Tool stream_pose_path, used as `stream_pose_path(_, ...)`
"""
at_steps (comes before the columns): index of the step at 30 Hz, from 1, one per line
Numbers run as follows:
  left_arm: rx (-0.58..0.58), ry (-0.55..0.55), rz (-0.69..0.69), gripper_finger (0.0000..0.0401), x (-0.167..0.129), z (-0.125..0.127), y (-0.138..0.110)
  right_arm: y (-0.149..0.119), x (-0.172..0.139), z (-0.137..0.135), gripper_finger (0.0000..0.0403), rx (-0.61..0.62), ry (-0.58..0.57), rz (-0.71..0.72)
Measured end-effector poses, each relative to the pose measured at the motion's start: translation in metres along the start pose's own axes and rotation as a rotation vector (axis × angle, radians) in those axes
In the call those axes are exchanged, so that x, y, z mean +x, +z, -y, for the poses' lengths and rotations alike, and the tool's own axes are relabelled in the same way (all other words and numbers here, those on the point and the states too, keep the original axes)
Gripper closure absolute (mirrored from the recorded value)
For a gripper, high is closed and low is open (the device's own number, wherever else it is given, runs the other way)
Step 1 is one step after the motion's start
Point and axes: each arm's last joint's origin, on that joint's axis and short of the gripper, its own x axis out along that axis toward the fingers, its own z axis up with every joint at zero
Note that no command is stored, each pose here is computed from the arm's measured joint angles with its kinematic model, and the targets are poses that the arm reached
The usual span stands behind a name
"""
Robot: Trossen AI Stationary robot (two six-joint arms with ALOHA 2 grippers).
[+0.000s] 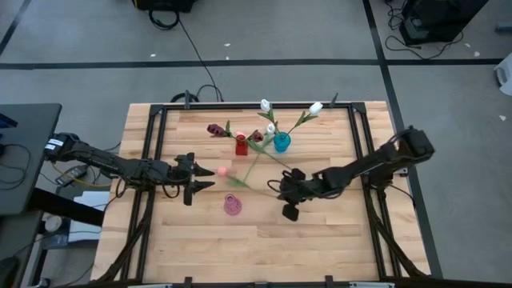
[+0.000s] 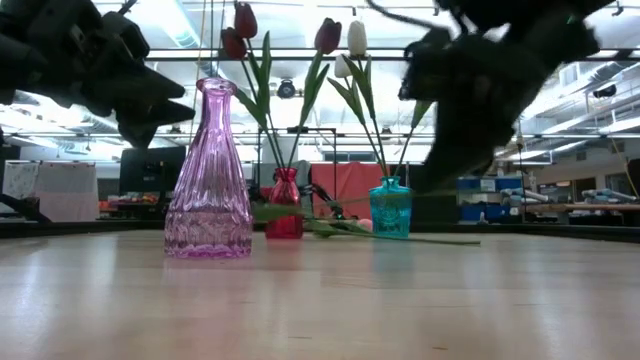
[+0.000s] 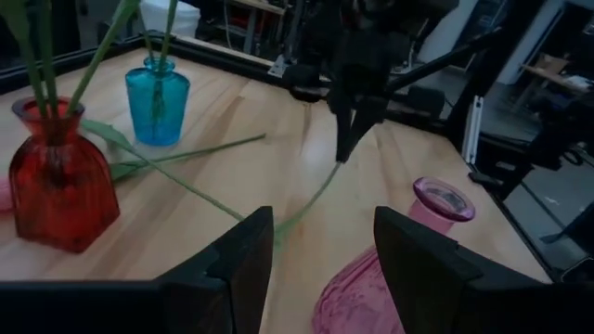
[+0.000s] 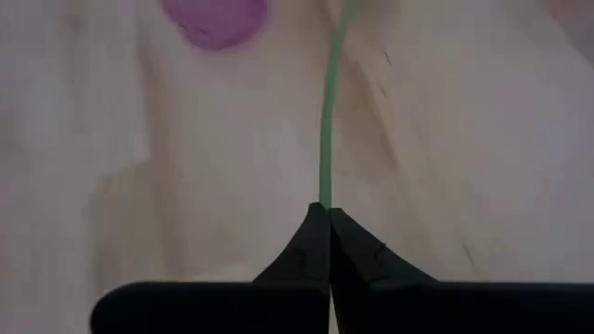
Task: Sort flowers into vase by color
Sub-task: Put the left pink flower into the pink vase
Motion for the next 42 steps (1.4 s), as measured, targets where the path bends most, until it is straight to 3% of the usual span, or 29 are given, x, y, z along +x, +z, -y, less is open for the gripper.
stream_pose_path(4,0.002,-0.011,0.002,0.0208,0.0,0.0,0.0,-0.015,-0.024,-0.011,0.0401,0.008,0.0,-0.088)
stream_pose_path(9,0.015,-0.011,0.002,0.0208,0.0,0.0,0.0,-0.036,-0.051,-0.015,0.0401,0.028,-0.107,-0.17)
stream_pose_path(13,0.01,-0.019,0.035,0.0208,0.0,0.001,0.004,-0.037,-0.068,-0.021,0.0402,0.014,-0.119,-0.091)
stream_pose_path(22,-0.021,-0.133,0.152,0.0208,-0.002,0.008,0.017,-0.017,-0.088,-0.042,0.0402,-0.174,-0.03,0.237)
stream_pose_path(32,0.003,-0.16,0.229,0.0208,0.002,0.011,0.022,0.012,-0.085,-0.057,0.0402,-0.244,-0.131,0.603)
stream_pose_path(37,0.016,-0.173,0.244,0.0208,0.004,0.012,0.023,0.017,-0.075,-0.054,0.0402,-0.221,-0.137,0.611)
stream_pose_path(42,-0.003,-0.206,0.231,0.0208,0.004,0.013,0.022,0.016,-0.06,-0.047,0.0396,-0.134,0.037,0.453)
